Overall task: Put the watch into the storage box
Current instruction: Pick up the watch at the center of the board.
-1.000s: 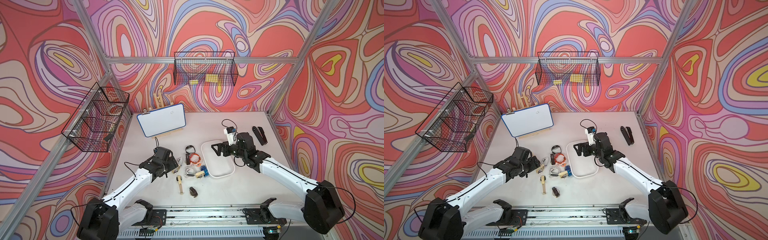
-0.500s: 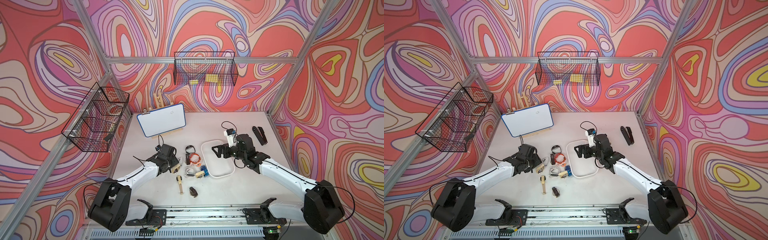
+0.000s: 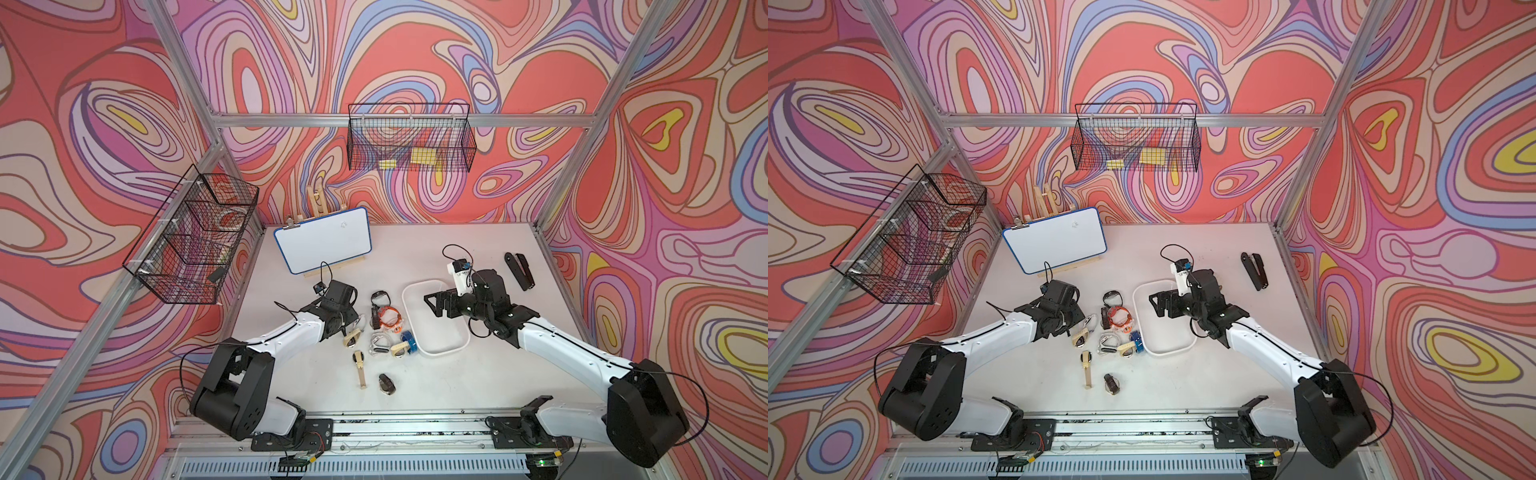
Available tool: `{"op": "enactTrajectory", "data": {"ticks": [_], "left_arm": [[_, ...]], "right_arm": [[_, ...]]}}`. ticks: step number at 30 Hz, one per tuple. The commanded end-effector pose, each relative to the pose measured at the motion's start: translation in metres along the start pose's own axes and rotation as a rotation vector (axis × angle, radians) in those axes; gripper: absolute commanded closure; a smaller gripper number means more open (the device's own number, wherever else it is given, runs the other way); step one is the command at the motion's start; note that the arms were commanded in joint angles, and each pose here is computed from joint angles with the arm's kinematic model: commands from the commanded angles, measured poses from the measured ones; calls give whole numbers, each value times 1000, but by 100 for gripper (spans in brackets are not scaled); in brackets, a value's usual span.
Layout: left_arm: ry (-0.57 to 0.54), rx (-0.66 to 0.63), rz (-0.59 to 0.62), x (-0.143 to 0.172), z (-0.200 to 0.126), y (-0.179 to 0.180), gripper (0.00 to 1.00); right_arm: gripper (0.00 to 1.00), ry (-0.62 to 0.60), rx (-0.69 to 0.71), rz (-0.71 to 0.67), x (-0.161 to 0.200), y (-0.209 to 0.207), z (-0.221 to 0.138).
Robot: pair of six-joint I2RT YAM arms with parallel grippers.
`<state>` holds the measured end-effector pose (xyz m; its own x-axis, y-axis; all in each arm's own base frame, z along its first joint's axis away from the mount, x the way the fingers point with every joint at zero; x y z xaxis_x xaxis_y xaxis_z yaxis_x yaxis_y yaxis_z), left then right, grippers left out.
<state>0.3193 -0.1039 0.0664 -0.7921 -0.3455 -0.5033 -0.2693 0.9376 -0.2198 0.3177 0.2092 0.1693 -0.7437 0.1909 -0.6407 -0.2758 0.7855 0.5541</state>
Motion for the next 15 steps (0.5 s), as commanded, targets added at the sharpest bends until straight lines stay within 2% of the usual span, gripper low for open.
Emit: {"op": "enactTrajectory", "data": {"ticks": [1, 8, 13, 15], "left_arm": [[-7, -36, 39, -4, 1, 2, 58], [19, -41, 66, 2, 7, 3, 71], [23, -38, 82, 2, 8, 2, 86], [16, -29, 85, 1, 5, 1, 88]], "right_arm": [[4, 15, -2, -9, 6, -1, 4], [5, 29, -7, -9, 8, 0, 5], [6, 33, -11, -5, 8, 0, 5], [6, 32, -12, -6, 7, 1, 4]]}}
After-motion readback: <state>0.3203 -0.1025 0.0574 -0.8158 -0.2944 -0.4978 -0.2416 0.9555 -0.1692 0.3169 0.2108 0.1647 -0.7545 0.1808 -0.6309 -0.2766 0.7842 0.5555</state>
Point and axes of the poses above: each gripper's point midway between its finger pads, its own z axis out along the fingers, its own y axis along the line the jaws close on, x = y × z, the point moved 1 cm from there along -z, back along the fingers, and after that the axes turned 14 degrees about z, right-handed, at the moved point
